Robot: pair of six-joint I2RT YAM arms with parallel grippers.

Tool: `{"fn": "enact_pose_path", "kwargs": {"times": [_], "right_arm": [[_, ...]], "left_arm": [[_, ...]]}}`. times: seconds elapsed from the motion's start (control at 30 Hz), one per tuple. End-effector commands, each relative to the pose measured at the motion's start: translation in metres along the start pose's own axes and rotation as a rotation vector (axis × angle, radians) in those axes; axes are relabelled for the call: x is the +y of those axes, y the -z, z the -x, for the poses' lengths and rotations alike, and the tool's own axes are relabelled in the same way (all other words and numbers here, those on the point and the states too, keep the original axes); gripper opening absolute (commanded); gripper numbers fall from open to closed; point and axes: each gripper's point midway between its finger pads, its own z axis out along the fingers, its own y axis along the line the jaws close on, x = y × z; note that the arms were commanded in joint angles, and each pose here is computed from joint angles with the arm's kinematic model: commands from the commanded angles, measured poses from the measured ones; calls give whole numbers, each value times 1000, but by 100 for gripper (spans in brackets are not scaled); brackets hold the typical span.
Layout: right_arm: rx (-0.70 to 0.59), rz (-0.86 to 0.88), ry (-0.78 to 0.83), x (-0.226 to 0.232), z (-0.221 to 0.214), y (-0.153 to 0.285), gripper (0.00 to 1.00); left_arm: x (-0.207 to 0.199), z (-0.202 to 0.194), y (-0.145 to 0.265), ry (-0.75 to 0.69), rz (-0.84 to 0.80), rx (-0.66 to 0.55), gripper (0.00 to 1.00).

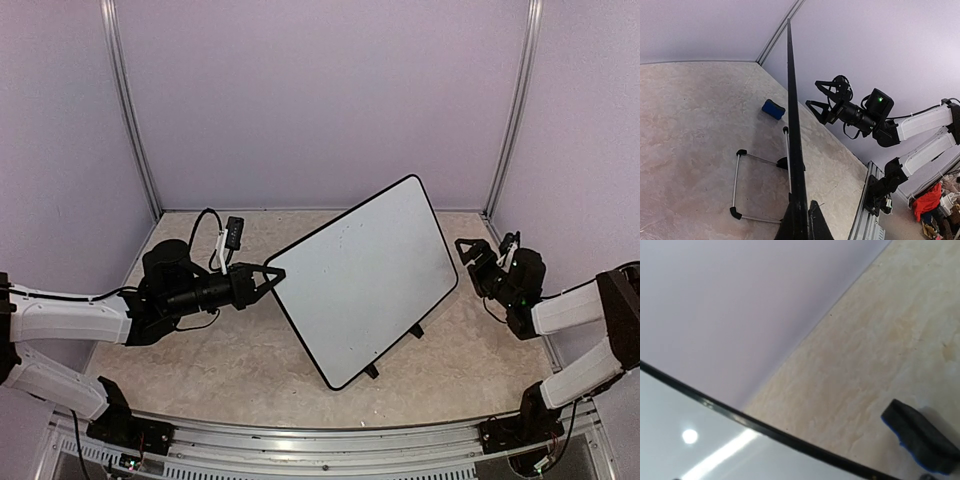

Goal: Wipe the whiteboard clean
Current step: Place the whiteboard eraser at the corner of the board, then place the whiteboard at the center of the board.

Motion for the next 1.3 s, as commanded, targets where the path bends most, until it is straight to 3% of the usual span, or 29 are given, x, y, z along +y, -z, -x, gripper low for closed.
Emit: {"fn": "enact_pose_path", "kwargs": {"times": [0.0, 0.17, 0.43, 0.6, 0.77, 1.27], "right_arm": [[7, -26, 26, 1, 0, 5, 99], [31, -92, 115, 3, -4, 10, 100], [48, -186, 217, -12, -20, 43, 100], [66, -185, 239, -15, -28, 54, 100], [90, -180, 289, -9, -37, 56, 99], [100, -195, 338, -3, -46, 57, 100]], "left_arm": [[-1, 3, 1, -101, -1, -22, 0], [-1, 7, 3, -104, 6, -32, 0], [-3, 6, 3, -102, -6, -32, 10], [-4, 8, 3, -105, -9, -39, 8], [-11, 14, 7, -106, -24, -55, 0], [-29, 35, 25, -104, -21, -119, 0]]}}
